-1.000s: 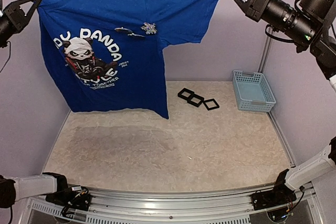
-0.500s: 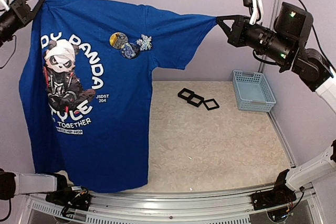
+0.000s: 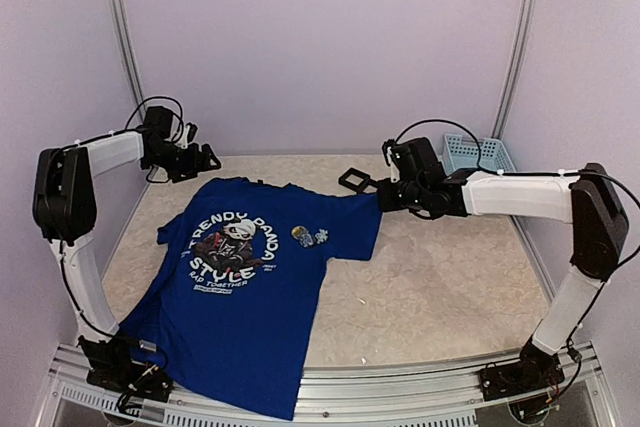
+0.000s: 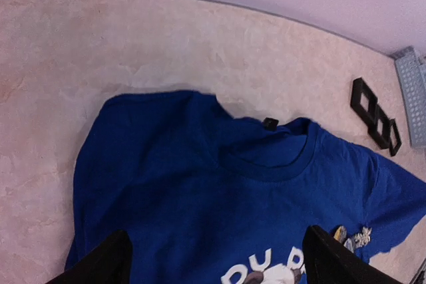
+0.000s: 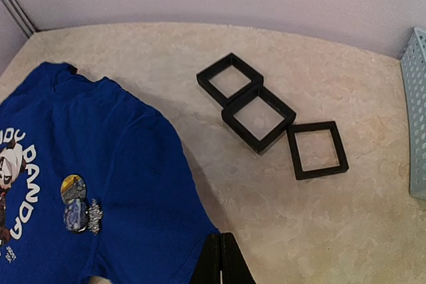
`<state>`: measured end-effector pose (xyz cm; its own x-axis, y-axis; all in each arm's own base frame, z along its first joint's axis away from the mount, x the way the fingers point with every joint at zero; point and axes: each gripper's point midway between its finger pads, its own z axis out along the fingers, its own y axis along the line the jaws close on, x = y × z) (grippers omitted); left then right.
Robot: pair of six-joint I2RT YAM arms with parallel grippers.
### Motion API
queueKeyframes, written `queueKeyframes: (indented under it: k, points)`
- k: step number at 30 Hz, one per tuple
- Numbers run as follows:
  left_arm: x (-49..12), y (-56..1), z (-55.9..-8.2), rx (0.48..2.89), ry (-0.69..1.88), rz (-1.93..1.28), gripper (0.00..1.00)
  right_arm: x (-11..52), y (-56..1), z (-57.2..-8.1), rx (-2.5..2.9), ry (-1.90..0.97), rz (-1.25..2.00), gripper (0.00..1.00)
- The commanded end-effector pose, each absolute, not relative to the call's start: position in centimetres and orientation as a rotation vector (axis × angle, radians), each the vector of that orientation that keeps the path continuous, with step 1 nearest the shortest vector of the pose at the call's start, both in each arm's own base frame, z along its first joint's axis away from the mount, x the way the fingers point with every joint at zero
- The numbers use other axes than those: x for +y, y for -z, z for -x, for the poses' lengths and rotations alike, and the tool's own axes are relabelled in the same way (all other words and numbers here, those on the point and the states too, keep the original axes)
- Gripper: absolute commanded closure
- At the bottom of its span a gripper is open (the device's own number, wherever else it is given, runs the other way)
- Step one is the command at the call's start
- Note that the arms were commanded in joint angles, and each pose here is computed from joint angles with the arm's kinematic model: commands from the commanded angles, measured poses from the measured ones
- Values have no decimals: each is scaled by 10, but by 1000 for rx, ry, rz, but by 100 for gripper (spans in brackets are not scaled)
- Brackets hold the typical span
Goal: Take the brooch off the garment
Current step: Flatten out the crumpled clothing at the center of the board.
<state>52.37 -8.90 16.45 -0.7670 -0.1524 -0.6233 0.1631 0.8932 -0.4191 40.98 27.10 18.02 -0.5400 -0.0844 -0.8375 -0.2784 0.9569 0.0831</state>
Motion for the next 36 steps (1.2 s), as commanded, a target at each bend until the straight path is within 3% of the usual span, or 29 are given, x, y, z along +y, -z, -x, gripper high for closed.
queueKeyframes:
  k: [1, 11, 17, 23, 31, 36]
  points:
    - [-129, -187, -519, 2336, 515, -177, 3, 285, -152, -418, 2198, -337, 274, 100]
    - [-165, -152, -450, 2497, 585, -40, 1, 265, -93, -394, 2363, -294, 222, 100]
    - [-174, -128, -422, 2551, 619, 97, 1, 231, -101, -390, 2361, -144, 82, 100]
    - [-183, -140, -413, 2494, 702, 155, 1, 203, -98, -389, 2385, -57, -5, 89]
    - [-197, -141, -401, 2521, 714, 110, 1, 174, -108, -391, 2362, -10, -72, 47]
    - [-219, -162, -400, 2465, 774, 11, 1, 165, -134, -389, 2323, -23, -36, 33]
